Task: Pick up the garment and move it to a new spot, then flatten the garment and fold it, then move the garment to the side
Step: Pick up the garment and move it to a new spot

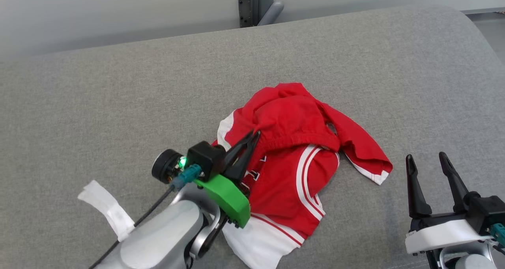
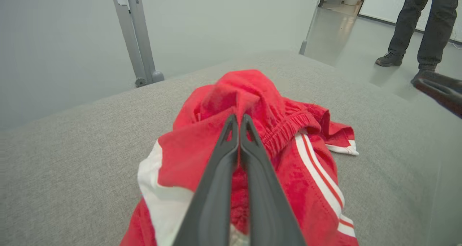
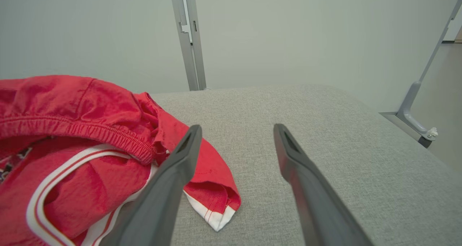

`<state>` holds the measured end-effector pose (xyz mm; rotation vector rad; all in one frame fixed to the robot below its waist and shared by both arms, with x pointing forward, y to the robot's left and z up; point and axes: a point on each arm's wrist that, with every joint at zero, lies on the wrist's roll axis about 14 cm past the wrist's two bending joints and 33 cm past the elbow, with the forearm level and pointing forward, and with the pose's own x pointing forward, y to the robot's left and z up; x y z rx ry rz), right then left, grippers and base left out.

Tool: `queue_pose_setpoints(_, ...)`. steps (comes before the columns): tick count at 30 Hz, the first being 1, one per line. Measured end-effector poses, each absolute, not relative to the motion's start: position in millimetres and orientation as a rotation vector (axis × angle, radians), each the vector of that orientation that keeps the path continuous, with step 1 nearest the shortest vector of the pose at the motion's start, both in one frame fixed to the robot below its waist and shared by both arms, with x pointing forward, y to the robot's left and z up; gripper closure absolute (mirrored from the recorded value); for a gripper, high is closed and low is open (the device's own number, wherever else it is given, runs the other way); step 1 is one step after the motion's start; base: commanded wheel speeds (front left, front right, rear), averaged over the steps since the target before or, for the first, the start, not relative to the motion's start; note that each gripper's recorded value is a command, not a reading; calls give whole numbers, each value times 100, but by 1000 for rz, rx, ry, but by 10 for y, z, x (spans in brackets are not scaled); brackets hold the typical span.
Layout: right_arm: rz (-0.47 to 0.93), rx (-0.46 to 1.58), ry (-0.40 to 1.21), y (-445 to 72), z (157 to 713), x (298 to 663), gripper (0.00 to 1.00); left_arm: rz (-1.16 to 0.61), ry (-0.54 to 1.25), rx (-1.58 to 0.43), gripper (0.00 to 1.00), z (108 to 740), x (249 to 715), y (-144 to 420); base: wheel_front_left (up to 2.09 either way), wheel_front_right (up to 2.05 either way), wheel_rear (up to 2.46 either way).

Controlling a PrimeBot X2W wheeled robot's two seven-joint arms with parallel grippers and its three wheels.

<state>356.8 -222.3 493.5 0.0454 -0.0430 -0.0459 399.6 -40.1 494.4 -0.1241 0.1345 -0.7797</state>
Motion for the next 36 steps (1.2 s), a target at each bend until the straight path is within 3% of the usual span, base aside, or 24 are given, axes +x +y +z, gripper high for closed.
queue_pose_setpoints(6,-22,49,-45,-2150,4934,3616,0,-669,-56,-204,100,5621,4316,-104,0,0,0)
queue_pose_setpoints(16,15,55,-42,-2033,4919,3686,0,-327,-262,-135,100,6401,4757,1326,0,0,0)
queue_pose_setpoints(27,64,63,-32,-1876,4874,3794,0,132,-150,-28,100,6252,4672,3226,0,0,0)
queue_pose_setpoints(36,118,65,-11,-1719,4789,3922,0,255,93,14,100,5487,4522,3792,0,0,0)
